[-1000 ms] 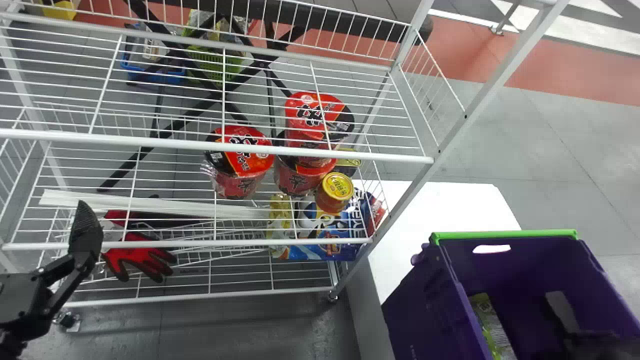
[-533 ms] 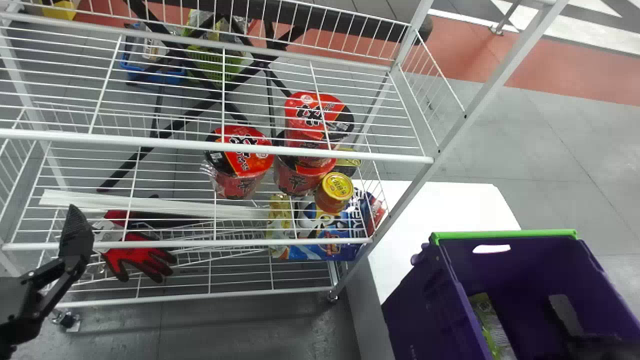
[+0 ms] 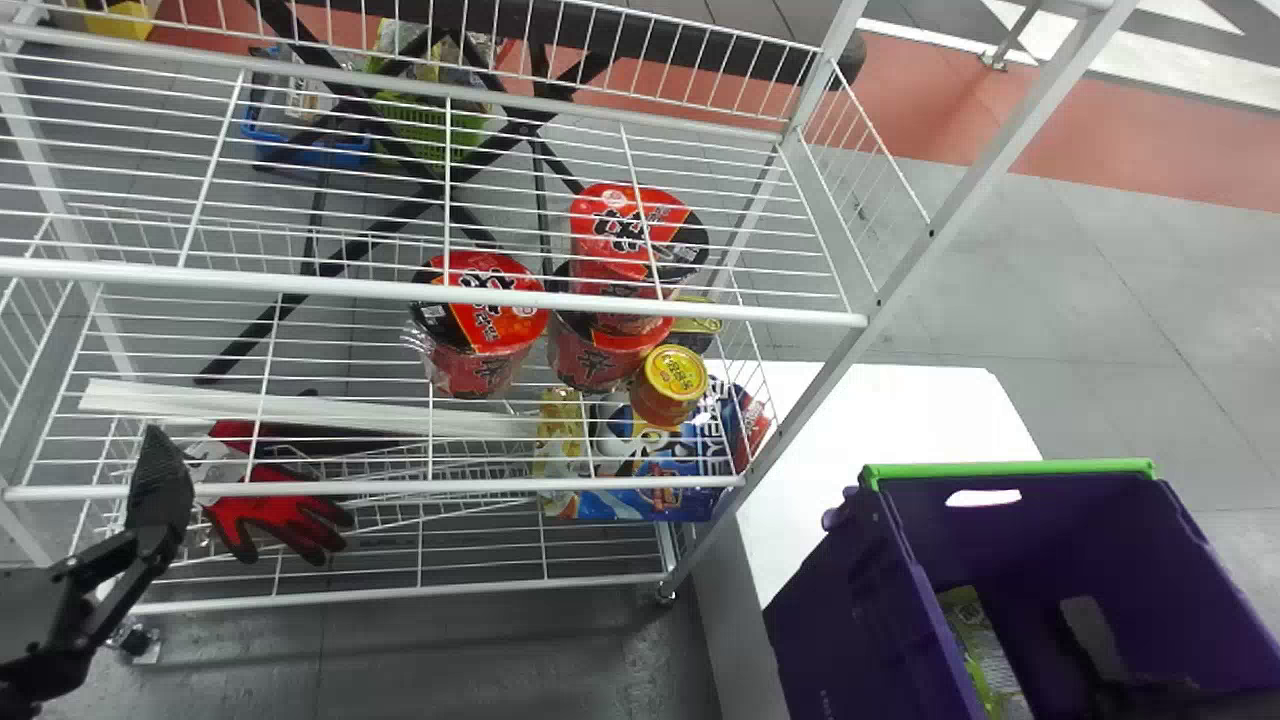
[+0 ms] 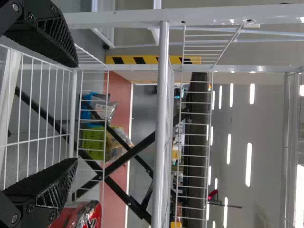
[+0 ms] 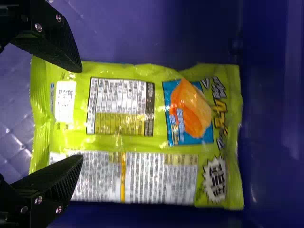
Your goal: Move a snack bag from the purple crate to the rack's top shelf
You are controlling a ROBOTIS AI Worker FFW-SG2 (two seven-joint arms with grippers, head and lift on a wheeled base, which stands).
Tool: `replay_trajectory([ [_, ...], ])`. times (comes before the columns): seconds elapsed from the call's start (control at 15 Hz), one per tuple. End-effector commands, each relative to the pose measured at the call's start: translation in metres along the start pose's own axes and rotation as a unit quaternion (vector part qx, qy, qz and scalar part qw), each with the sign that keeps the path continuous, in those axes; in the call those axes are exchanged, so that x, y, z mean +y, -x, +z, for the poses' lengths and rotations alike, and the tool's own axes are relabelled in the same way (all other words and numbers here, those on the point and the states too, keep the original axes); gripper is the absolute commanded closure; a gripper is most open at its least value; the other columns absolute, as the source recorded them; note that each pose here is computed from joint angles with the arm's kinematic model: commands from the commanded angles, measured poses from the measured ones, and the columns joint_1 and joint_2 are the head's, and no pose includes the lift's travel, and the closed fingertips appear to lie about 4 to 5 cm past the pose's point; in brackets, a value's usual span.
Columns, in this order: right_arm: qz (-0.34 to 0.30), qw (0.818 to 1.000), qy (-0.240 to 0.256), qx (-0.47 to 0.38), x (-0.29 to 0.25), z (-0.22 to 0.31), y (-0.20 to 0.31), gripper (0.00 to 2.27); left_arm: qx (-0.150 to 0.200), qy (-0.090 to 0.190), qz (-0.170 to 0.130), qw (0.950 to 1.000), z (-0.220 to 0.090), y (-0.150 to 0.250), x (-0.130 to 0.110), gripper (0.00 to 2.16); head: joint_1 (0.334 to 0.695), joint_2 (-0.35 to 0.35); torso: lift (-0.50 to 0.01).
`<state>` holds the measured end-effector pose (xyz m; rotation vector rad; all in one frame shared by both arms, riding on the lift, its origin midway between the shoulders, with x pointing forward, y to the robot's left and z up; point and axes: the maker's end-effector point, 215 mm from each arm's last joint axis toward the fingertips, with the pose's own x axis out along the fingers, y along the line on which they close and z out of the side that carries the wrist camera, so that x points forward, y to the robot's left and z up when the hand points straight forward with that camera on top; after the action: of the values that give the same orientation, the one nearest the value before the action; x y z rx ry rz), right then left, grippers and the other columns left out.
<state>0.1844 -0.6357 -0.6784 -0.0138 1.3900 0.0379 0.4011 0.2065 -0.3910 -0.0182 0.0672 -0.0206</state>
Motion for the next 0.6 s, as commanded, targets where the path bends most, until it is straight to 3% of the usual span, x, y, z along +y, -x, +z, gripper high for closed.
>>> replay_trajectory([
  [0.0,-0.001,1.0,0.002,0.0,0.001,-0.005,-0.003,0.19,0.001,-0.002,0.001,1.0,-0.004,0.001,0.003,0.11,0.695,-0.35,-0.455],
  [0.27,0.003,1.0,-0.003,-0.002,0.007,-0.009,-0.008,0.27,-0.002,-0.005,-0.002,1.0,-0.004,-0.001,0.006,0.11,0.695,-0.35,-0.455],
  [0.4,0.004,1.0,-0.01,-0.004,0.011,-0.011,-0.012,0.54,0.0,-0.007,-0.004,1.0,-0.007,-0.004,0.009,0.11,0.695,-0.35,-0.455],
  [0.47,0.002,1.0,-0.012,-0.003,0.011,-0.012,-0.013,1.21,0.002,-0.008,-0.004,1.0,-0.01,-0.005,0.012,0.11,0.695,-0.35,-0.455],
  [0.53,0.003,1.0,-0.017,0.001,0.014,-0.015,-0.015,1.74,0.002,-0.01,-0.003,0.9999,-0.012,-0.008,0.015,0.11,0.695,-0.35,-0.455],
])
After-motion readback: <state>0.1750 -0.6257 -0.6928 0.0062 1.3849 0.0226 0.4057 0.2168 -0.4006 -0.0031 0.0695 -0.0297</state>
